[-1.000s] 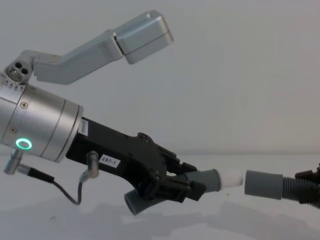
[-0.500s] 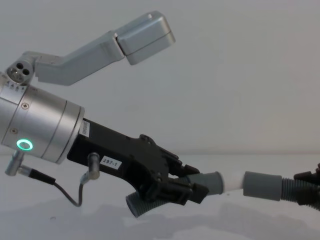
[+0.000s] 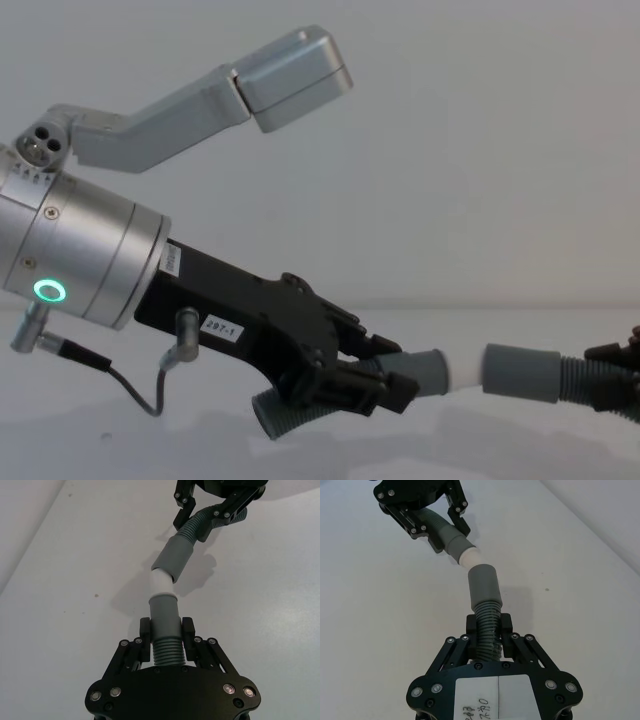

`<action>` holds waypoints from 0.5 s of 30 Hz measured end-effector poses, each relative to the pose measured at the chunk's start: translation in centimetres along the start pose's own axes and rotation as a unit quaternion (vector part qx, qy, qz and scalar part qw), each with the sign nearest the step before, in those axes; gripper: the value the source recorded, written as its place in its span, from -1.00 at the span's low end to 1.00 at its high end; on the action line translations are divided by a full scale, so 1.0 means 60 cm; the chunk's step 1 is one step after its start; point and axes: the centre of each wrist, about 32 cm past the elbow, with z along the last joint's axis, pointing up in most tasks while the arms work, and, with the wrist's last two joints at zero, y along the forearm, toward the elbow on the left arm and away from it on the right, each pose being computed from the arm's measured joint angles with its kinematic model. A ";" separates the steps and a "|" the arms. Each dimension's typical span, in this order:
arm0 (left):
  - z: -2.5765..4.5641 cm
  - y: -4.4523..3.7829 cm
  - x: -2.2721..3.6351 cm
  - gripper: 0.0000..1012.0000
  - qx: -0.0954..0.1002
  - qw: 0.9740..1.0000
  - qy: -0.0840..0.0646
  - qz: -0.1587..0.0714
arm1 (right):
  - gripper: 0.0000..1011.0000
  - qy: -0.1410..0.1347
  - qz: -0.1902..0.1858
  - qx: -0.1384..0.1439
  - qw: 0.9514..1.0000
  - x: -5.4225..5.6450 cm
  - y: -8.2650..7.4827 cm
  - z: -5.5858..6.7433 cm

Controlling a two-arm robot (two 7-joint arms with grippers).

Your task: Use both hands to pick up one end of the pipe from the table, align the ends, and insert them.

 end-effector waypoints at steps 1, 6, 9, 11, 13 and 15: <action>0.000 0.000 0.0002 -0.28 0.000 1.000 0.000 -0.001 | -0.48 0.000 0.001 0.000 1.000 0.000 0.000 0.000; 0.000 0.000 0.0022 -0.28 0.000 1.000 -0.001 -0.004 | -0.48 -0.003 0.008 0.002 1.000 0.001 0.001 0.000; 0.000 -0.001 0.0034 -0.28 -0.001 1.000 -0.001 -0.006 | -0.48 -0.005 0.013 0.002 1.000 0.001 0.001 -0.001; 0.000 -0.001 0.0044 -0.28 -0.001 1.000 -0.001 -0.008 | -0.48 -0.005 0.015 0.003 1.000 0.002 0.001 -0.001; 0.000 -0.001 0.0049 -0.28 -0.002 1.000 -0.001 -0.010 | -0.48 -0.006 0.018 0.003 1.000 0.002 0.002 -0.001; 0.000 -0.001 0.0059 -0.28 -0.002 1.000 -0.001 -0.011 | -0.48 -0.007 0.021 0.003 1.000 0.002 0.002 -0.001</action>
